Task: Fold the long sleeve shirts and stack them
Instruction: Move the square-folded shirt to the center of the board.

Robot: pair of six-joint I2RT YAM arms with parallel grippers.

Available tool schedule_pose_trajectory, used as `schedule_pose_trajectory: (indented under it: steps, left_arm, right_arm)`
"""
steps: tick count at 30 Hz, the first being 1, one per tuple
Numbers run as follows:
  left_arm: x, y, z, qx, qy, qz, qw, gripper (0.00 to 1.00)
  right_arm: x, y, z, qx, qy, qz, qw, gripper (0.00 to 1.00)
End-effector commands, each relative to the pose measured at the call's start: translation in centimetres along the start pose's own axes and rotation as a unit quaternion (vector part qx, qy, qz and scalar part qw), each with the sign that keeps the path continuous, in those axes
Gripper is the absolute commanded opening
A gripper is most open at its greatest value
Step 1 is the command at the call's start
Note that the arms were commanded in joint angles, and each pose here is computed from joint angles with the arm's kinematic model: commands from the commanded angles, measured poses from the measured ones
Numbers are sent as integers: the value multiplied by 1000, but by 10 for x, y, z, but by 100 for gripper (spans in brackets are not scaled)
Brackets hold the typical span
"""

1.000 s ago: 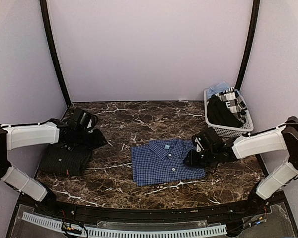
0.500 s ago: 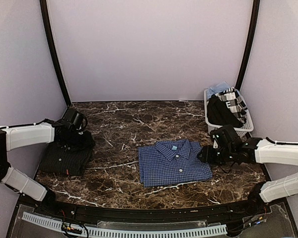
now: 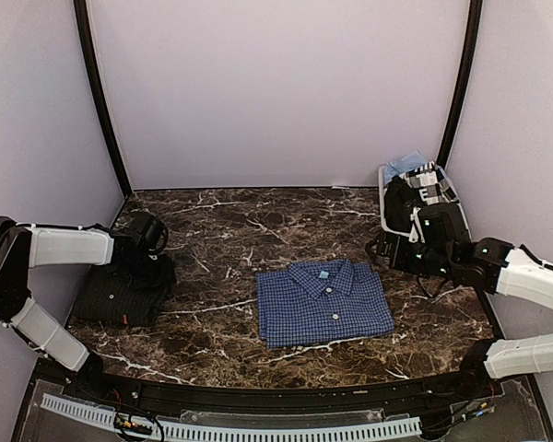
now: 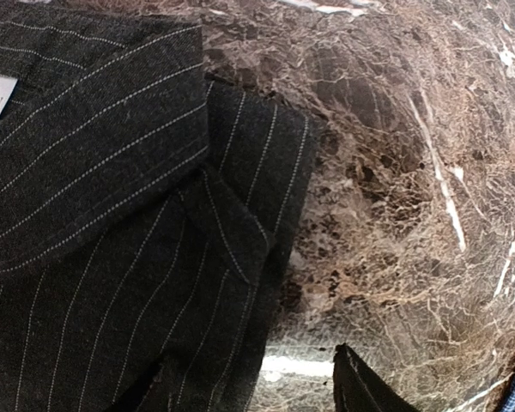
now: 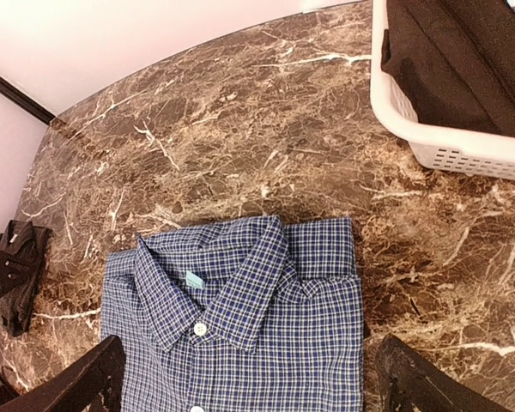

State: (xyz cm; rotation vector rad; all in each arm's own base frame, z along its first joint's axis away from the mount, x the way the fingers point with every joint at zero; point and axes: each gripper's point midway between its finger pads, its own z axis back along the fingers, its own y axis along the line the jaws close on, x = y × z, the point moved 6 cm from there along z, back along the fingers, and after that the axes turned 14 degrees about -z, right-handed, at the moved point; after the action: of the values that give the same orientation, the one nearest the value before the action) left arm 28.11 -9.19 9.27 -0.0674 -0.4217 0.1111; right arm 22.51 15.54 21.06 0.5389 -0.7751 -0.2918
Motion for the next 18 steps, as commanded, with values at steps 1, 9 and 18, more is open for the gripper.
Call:
schedule_pose_trajectory:
  steps: [1, 9, 18]
  left_arm:
    - [-4, 11, -6, 36, 11, -1, 999, 59]
    - [-7, 15, -19, 67, 28, -10, 997, 46]
    - [1, -7, -21, 18, 26, -32, 999, 5]
  right_arm:
    - [22, 17, 3, 13, -41, 15, 999, 99]
    - [34, 29, 3, 18, -58, 48, 997, 99]
    - [35, 39, 7, 61, -60, 69, 994, 99]
